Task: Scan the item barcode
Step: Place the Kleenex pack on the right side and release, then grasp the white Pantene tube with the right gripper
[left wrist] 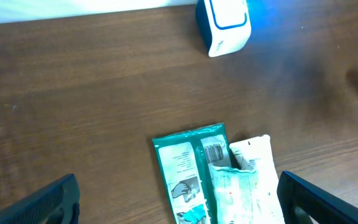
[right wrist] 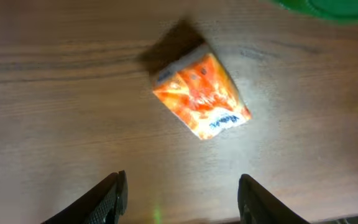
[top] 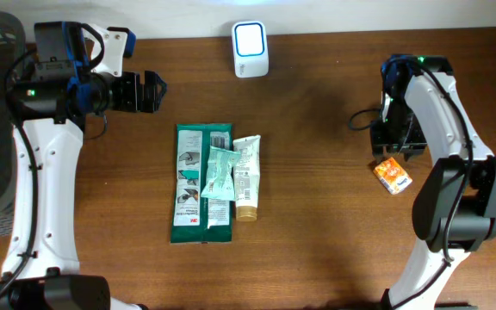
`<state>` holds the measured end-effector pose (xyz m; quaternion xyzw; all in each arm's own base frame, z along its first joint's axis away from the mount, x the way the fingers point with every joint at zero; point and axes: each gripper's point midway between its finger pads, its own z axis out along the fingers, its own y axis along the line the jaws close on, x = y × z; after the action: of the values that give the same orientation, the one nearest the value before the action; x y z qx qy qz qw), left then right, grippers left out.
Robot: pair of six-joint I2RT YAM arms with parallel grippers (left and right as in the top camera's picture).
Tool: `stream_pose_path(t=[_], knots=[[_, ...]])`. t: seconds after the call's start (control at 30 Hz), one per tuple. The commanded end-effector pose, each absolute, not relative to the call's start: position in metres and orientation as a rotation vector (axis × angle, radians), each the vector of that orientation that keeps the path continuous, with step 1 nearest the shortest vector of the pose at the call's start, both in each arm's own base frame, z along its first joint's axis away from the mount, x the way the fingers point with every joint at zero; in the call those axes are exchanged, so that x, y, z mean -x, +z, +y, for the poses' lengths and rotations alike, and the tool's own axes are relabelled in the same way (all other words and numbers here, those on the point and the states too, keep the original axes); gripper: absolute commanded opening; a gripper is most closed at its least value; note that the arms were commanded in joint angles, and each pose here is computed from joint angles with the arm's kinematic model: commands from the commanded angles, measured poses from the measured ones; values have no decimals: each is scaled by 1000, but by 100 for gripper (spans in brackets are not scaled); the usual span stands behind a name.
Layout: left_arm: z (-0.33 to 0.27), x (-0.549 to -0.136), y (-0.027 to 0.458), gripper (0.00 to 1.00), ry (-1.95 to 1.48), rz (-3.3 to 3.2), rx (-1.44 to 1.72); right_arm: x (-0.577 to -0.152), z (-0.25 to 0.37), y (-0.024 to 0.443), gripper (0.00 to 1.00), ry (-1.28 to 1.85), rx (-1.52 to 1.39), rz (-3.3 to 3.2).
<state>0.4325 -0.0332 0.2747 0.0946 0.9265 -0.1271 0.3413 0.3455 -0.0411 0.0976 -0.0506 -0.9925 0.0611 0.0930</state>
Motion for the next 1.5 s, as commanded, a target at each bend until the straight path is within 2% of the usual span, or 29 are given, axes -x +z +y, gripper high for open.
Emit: stream_pose_path(t=[0.0,0.07,0.1,0.17,0.23,0.27,0.33,0.43,0.57,0.63,0.67,0.73,0.83,0.9,1.0,1.07,1.1,1.13,1.17,1.23,1.3,1.33,1.4,1.47], knots=[[-31,-432,281,99,-317,2393,-262,-384,11,154,55,-233,68,-3151],[-31,-432,281,99,-317,2393,-261,-393,70,175,55,-588,-51,-3157],[-31,-432,281,99,-317,2393,-261,-393,115,171,60,-769,-155,-3111],[-31,-432,281,99,-317,2393,-262,-390,153,152,82,-839,-201,-3064],[-31,-432,281,99,-317,2393,-261,-383,182,129,89,-879,-247,-3031],[-31,-432,281,99,-317,2393,-262,-375,207,109,89,-927,-228,-3001],[-31,-432,281,99,-317,2393,-261,-368,229,83,79,-938,-148,-2990],[-31,-432,281,99,-317,2393,-262,-356,258,39,71,-1001,-116,-3007],[-31,-432,281,99,-317,2393,-262,-344,265,-2,70,-1001,-89,-3000],[-31,-432,281,99,-317,2393,-262,-339,278,-5,70,-1034,-140,-2984],[-31,-432,281,99,-317,2393,-261,-338,282,-5,66,-1037,-160,-2988],[-31,-432,281,99,-317,2393,-261,-337,280,-9,43,-986,-159,-3010],[-31,-432,281,99,-317,2393,-261,-335,275,-10,16,-960,-142,-3004],[-31,-432,281,99,-317,2393,-261,-338,268,-2,4,-968,-172,-3011],[-31,-432,281,99,-317,2393,-261,-348,245,27,4,-939,-359,-3033],[-31,-432,281,99,-317,2393,-262,-356,208,39,4,-784,-537,-3052],[-31,-432,281,99,-317,2393,-261,-362,194,38,16,-734,-534,-3078],[-31,-432,281,99,-317,2393,-261,-368,183,38,41,-714,-496,-3097],[-31,-432,281,99,-317,2393,-261,-373,174,44,56,-717,-450,-3102],[-31,-432,281,99,-317,2393,-261,-383,166,82,57,-710,-409,-3101],[-31,-432,281,99,-317,2393,-261,-375,183,116,42,-719,-441,-3065],[-31,-432,281,99,-317,2393,-261,-356,201,119,36,-760,-472,-2990],[-31,-432,281,99,-317,2393,-261,-315,229,106,36,-710,-559,-2866],[-31,-432,281,99,-317,2393,-261,-277,237,78,37,-537,-511,-2797]])
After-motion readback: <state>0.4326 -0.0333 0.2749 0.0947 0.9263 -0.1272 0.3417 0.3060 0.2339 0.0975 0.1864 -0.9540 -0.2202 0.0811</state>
